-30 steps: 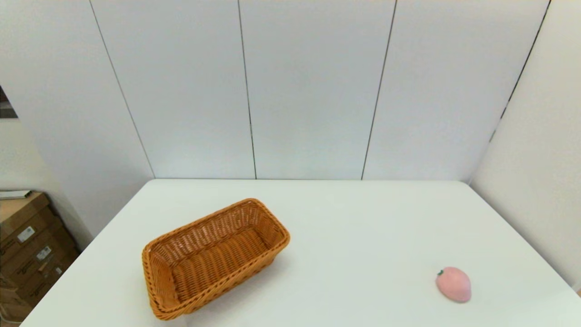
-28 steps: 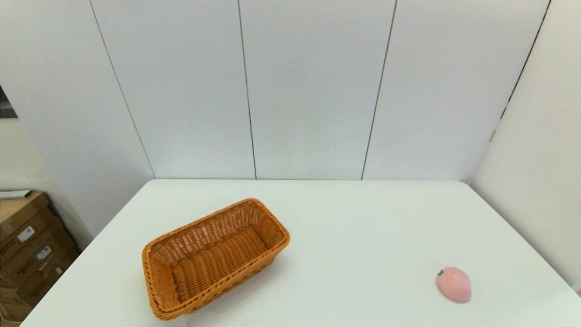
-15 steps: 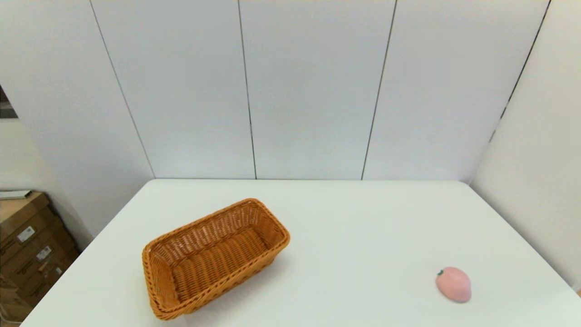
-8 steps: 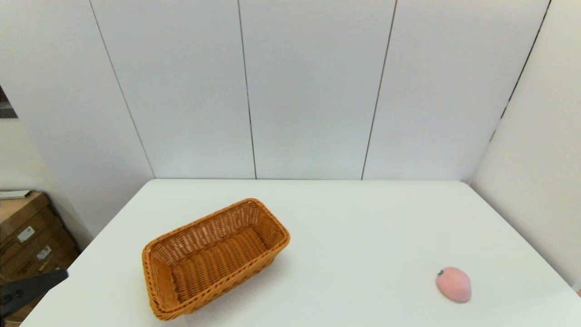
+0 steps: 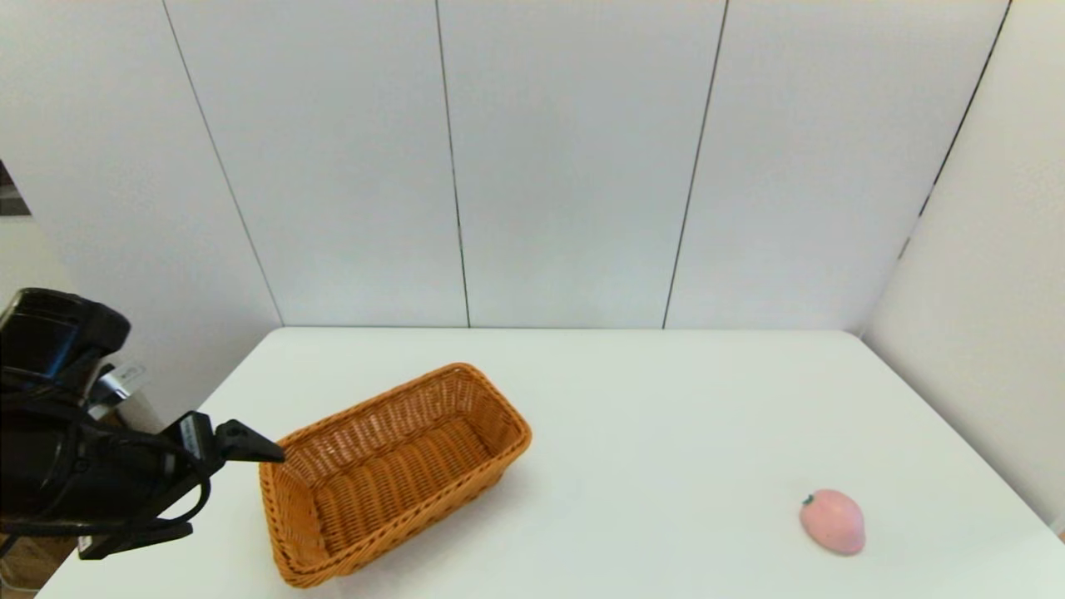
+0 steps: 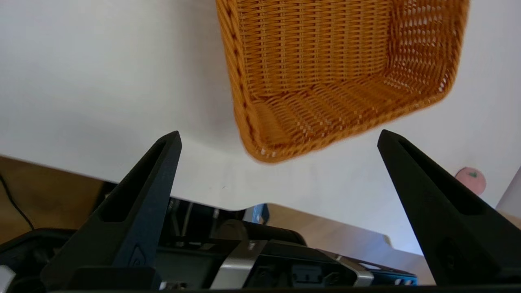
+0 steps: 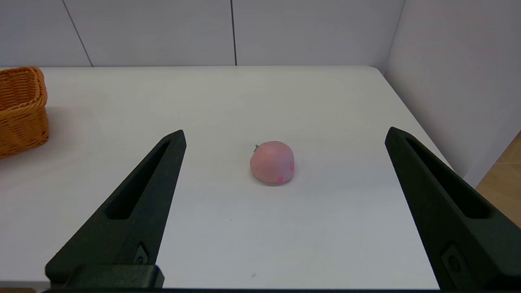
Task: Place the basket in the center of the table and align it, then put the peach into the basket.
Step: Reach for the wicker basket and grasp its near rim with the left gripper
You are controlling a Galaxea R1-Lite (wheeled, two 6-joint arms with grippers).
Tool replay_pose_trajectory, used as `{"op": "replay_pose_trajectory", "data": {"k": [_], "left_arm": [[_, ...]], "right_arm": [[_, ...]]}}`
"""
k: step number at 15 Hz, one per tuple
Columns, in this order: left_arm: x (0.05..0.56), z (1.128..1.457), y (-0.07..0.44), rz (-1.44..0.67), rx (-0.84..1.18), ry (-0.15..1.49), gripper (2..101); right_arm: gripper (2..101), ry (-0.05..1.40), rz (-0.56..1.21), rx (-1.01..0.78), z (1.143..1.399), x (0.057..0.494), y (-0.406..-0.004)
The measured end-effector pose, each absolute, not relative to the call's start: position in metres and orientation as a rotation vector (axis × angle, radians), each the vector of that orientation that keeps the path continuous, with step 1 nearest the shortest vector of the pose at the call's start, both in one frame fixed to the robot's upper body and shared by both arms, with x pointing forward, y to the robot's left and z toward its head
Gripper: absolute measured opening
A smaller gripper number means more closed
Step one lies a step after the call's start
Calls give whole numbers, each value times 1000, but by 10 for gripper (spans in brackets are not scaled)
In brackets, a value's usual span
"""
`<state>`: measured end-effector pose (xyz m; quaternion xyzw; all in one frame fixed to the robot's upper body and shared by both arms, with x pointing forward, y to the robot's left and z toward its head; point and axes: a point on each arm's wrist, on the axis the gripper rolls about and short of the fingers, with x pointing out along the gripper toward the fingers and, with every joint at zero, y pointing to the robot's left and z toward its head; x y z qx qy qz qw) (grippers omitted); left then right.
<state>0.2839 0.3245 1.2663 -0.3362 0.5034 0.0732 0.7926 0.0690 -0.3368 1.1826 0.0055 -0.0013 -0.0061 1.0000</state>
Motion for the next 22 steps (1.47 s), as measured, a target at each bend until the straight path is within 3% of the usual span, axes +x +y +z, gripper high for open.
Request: {"op": "replay_pose_trajectory", "data": {"k": [6, 22], "left_arm": [[333, 1219, 323, 235, -764, 1226, 978], [373, 1164, 314, 251, -768, 1322, 978]], "right_arm": [[971, -1, -13, 15, 1182, 69, -337], [971, -1, -13, 15, 1182, 69, -337]]}}
